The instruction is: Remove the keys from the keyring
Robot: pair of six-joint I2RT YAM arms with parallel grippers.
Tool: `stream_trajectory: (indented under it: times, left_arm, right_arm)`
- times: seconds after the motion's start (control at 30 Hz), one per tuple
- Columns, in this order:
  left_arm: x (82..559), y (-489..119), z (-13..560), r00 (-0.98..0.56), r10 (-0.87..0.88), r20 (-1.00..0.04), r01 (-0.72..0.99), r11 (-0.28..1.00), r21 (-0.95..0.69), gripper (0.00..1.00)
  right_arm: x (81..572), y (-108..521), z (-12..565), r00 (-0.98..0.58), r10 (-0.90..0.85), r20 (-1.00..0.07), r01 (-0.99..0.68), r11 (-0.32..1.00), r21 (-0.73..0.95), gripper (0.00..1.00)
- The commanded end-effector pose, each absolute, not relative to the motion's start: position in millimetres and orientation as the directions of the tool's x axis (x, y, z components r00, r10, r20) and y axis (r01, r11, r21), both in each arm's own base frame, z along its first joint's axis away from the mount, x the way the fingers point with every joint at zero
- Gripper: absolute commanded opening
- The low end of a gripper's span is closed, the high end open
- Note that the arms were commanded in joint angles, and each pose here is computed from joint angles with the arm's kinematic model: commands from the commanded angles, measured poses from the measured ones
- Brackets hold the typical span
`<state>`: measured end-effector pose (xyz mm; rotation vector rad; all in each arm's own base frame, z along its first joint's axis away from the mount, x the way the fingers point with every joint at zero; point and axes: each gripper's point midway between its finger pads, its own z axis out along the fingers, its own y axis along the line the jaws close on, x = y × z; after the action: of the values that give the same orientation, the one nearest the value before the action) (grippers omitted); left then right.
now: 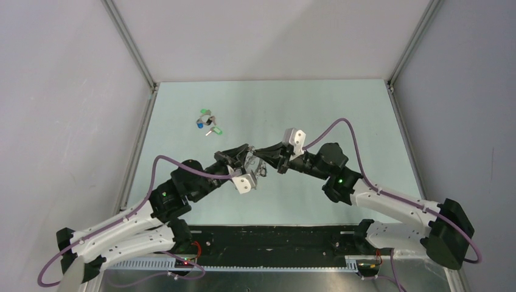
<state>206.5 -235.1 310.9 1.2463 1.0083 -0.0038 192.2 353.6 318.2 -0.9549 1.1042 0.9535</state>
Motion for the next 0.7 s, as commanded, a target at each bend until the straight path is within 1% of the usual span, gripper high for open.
stream_trajectory:
  times: [0.0,0.33,0.67]
  left_arm:
    - [206.8,-230.9,342.0,0.627,0.454,-0.633,0.453,0.448,0.771,0.00]
    - [205.8,-234.8,339.5,0.629,0.446,-0.637,0.467,0.438,0.768,0.00]
    - [205.4,-235.3,339.7,0.630,0.443,-0.637,0.469,0.437,0.768,0.00]
  right_arm:
    - [174.1,336.3,374.7,0.219,0.268,-0.938,-0.947,0.290,-0.138,0.00]
    - [165.2,325.9,398.1,0.185,0.358,-0.915,-0.961,0.261,-0.092,0.00]
    - [161.0,330.1,404.7,0.039,0.435,-0.900,-0.989,0.144,0.027,0.00]
